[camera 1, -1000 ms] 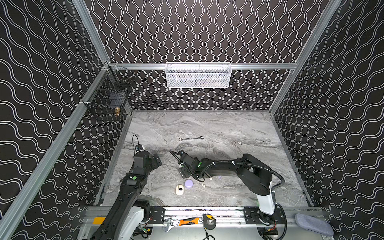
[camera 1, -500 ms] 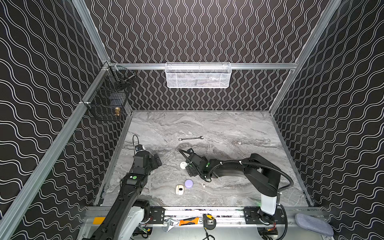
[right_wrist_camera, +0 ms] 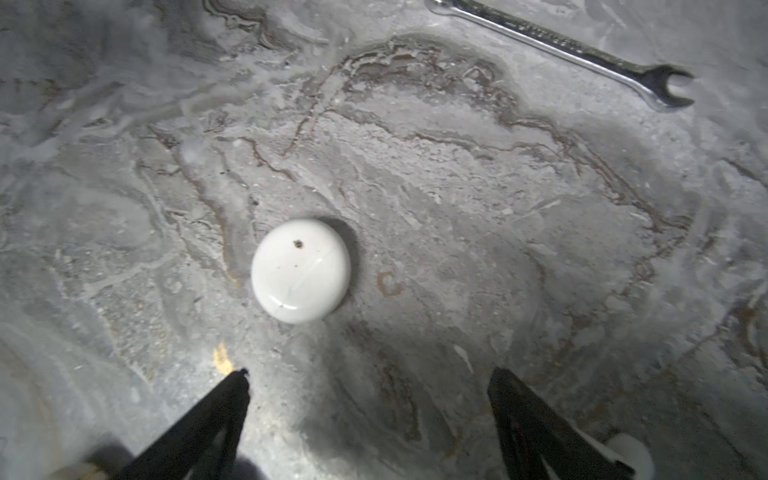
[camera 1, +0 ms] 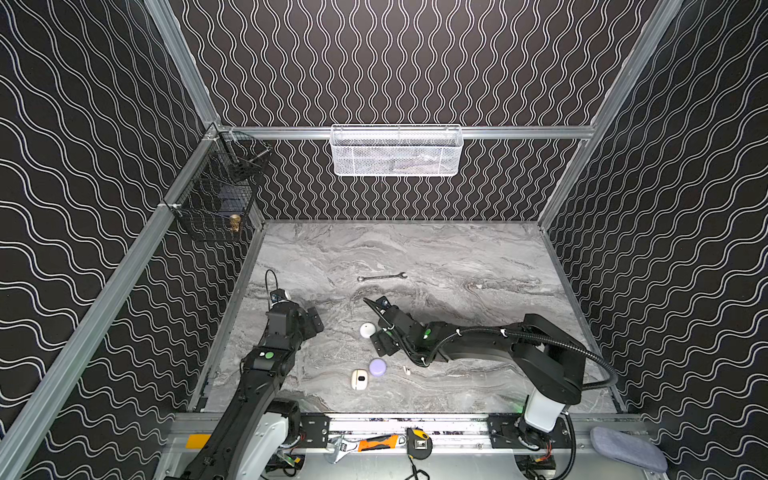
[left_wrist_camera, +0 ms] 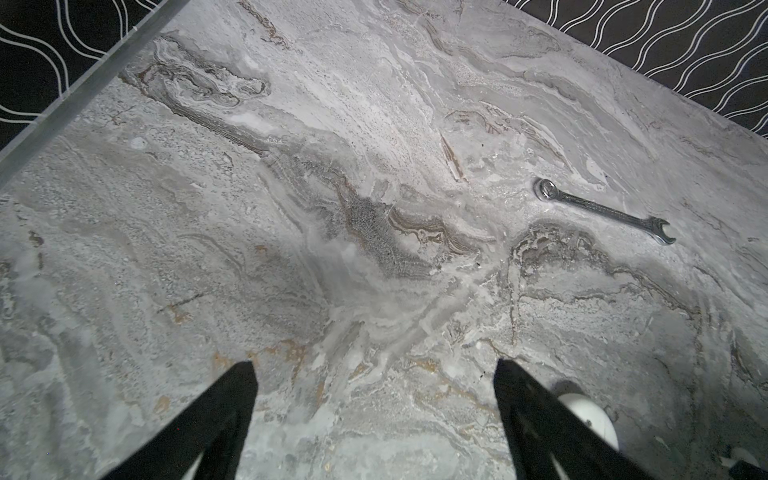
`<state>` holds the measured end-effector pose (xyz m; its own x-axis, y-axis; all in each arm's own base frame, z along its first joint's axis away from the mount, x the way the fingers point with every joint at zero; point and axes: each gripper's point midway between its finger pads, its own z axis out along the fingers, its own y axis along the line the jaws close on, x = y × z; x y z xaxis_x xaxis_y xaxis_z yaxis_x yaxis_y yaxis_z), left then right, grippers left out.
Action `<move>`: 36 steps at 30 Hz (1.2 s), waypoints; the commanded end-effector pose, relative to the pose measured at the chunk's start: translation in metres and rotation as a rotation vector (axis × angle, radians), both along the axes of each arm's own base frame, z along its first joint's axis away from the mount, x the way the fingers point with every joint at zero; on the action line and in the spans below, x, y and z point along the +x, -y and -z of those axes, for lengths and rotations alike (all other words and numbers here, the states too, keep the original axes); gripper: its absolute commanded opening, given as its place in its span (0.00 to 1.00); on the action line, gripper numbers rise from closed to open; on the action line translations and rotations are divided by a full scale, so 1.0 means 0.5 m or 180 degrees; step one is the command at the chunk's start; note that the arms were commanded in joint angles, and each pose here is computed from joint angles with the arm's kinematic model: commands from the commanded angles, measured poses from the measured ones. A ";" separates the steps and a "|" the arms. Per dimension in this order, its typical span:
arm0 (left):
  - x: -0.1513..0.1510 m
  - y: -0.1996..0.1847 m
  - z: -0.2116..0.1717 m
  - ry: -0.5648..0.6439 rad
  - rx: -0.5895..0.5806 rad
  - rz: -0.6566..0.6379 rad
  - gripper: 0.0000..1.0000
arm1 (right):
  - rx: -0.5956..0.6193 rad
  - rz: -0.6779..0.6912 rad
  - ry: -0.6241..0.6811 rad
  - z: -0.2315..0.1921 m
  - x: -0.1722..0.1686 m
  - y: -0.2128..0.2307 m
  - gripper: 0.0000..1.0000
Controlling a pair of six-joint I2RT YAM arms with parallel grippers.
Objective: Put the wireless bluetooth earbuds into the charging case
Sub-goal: 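Align the open right gripper over the white case and lower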
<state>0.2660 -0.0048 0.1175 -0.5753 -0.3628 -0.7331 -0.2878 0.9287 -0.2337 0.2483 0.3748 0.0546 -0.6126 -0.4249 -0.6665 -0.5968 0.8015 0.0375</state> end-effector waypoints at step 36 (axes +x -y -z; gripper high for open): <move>0.003 0.000 -0.011 0.0091 -0.0009 -0.0001 0.94 | -0.0148 -0.0059 0.0244 0.013 0.054 0.037 0.94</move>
<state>0.2658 -0.0048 0.1214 -0.5632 -0.3647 -0.7415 -0.2842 0.9281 -0.2407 0.2829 0.3466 0.0355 -0.5966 -0.4569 -0.6597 -0.5481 0.8325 -0.0809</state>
